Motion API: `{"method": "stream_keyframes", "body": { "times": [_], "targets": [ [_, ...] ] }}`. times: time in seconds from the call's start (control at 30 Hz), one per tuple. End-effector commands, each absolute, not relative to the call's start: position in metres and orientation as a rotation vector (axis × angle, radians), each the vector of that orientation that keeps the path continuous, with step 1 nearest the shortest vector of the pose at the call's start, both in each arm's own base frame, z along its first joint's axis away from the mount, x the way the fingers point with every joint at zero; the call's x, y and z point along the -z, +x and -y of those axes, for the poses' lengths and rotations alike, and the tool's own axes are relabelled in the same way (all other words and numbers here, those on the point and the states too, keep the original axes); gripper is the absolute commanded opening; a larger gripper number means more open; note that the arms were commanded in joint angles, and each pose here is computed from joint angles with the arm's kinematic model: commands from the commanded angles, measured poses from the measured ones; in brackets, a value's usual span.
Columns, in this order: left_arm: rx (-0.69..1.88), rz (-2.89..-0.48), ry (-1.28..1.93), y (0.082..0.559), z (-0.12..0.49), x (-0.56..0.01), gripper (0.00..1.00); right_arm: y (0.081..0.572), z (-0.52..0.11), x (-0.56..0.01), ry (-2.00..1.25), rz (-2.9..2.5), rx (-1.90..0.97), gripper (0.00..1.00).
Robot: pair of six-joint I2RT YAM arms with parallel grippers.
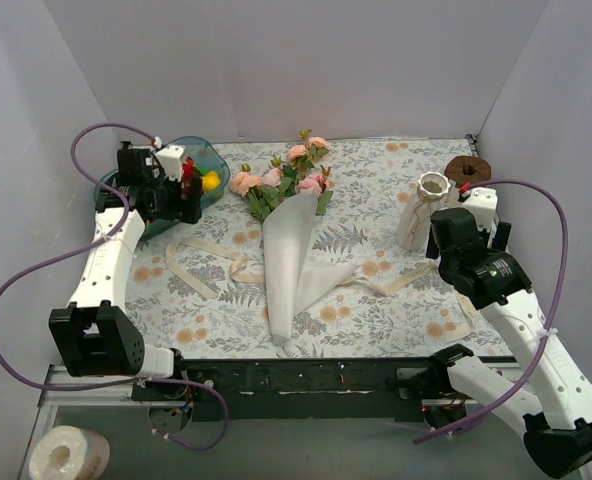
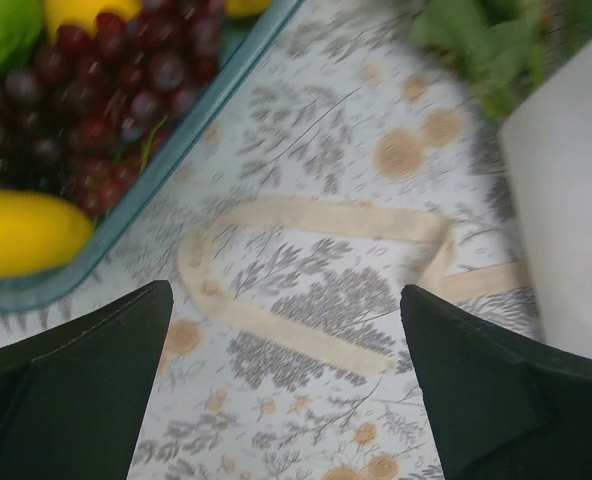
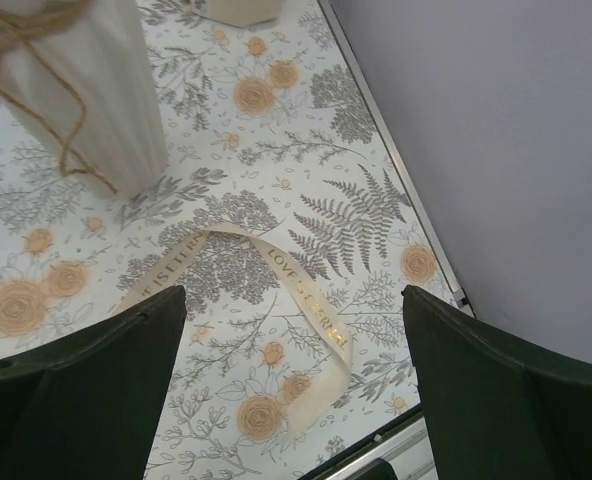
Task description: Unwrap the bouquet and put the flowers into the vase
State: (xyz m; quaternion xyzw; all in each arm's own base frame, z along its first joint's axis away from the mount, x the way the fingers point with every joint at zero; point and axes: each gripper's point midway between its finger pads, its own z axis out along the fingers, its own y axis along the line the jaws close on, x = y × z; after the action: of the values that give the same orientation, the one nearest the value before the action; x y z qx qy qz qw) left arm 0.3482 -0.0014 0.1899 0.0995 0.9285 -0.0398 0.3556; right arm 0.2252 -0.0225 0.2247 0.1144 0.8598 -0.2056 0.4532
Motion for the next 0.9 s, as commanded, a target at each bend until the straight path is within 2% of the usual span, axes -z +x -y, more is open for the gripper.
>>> {"method": "stream_keyframes", "body": {
  "times": [0.0,0.13,0.2,0.3,0.47,0.67,0.87],
  "targets": [
    [0.454,-2.281,0.521,0.348,0.091,-0.225,0.98,0.242,-0.003,-0.264,0.209,-2.043,0.293,0.97],
    [0.678,-2.233,0.742,0.344,0.162,-0.206,0.98,0.248,-0.027,-0.274,0.115,-2.0,0.135,0.98],
    [0.871,-2.178,0.841,0.341,0.187,-0.203,0.98,0.247,-0.036,-0.274,0.054,-1.983,0.073,0.97],
    [1.018,-2.152,0.939,0.348,0.206,-0.18,0.98,0.245,-0.047,-0.277,-0.018,-1.956,0.005,0.95],
    [1.063,-2.165,0.992,0.38,0.219,-0.15,0.98,0.24,-0.056,-0.282,-0.092,-1.917,-0.054,0.94],
    [1.076,-2.122,1.014,0.406,0.229,-0.143,0.98,0.237,-0.067,-0.284,-0.158,-1.895,-0.114,0.93],
    [1.1,-2.104,1.024,0.411,0.232,-0.136,0.98,0.236,-0.075,-0.278,-0.19,-1.906,-0.154,0.92]
  ]
}}
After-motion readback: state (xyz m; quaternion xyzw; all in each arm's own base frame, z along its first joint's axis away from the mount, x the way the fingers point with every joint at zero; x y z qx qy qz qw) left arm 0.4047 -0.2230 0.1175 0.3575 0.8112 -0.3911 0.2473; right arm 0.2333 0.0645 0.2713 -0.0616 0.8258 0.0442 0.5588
